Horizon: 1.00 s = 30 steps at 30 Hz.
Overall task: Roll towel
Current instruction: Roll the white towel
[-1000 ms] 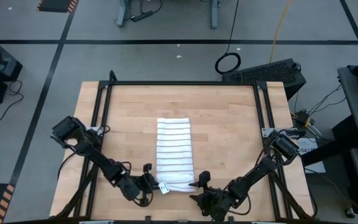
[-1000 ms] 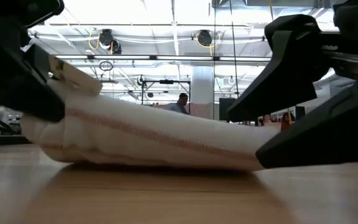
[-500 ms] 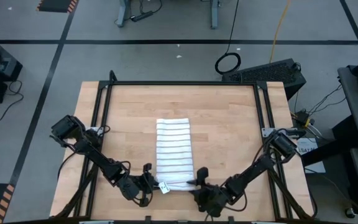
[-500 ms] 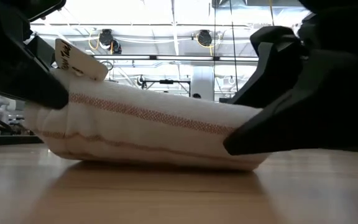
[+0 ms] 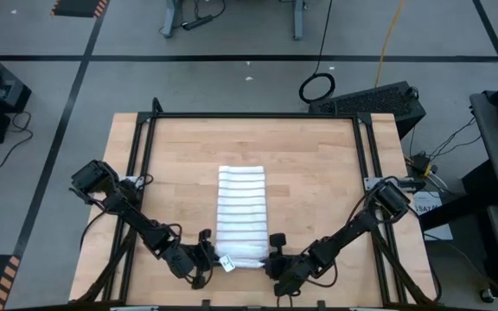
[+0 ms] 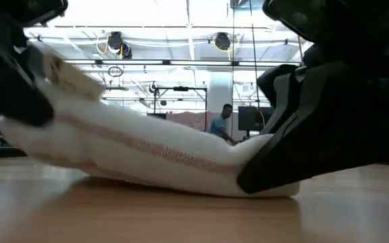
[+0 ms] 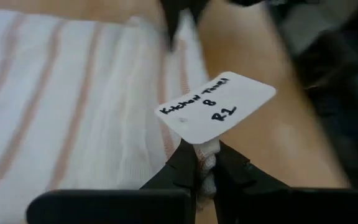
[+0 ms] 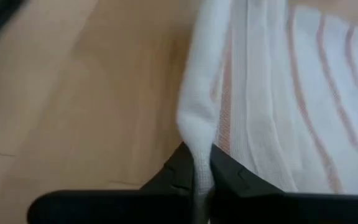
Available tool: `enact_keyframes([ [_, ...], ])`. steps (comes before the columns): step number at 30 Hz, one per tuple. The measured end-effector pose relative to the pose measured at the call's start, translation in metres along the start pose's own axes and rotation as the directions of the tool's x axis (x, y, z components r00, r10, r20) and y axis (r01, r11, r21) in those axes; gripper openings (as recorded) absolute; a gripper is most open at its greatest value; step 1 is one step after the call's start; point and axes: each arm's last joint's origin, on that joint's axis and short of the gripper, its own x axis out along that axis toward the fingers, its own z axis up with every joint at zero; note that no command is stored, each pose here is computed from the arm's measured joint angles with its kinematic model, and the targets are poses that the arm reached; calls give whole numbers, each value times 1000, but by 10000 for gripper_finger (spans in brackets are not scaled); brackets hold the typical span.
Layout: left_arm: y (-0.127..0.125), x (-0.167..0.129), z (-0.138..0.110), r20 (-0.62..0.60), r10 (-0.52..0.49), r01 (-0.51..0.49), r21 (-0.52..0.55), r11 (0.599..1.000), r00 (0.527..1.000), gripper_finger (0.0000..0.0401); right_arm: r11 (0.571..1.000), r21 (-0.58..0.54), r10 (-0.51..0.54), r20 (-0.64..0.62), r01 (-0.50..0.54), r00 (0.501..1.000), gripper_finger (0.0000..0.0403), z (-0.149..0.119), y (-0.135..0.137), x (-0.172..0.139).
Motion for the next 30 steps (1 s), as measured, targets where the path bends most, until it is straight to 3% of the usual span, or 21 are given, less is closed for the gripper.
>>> enact_keyframes([
  [5,-9,-1,2,-28,-171,169,-48,984,985,28,986,61,155,-1,-155,988,8,16,-6,-8],
  [13,-13,-3,1,-60,-233,230,-47,972,971,28,904,230,366,20,-360,930,6,41,-25,-20],
  [19,-6,-2,-8,-144,-149,146,-30,989,978,28,823,378,460,-4,-424,888,6,44,-46,-7],
  [26,7,-2,-16,-239,-19,10,-38,999,971,29,778,487,478,-48,-398,877,6,34,-67,17],
  [30,9,-1,-14,-220,-3,-7,-43,999,975,32,755,520,492,-45,-400,870,6,33,-70,21],
])
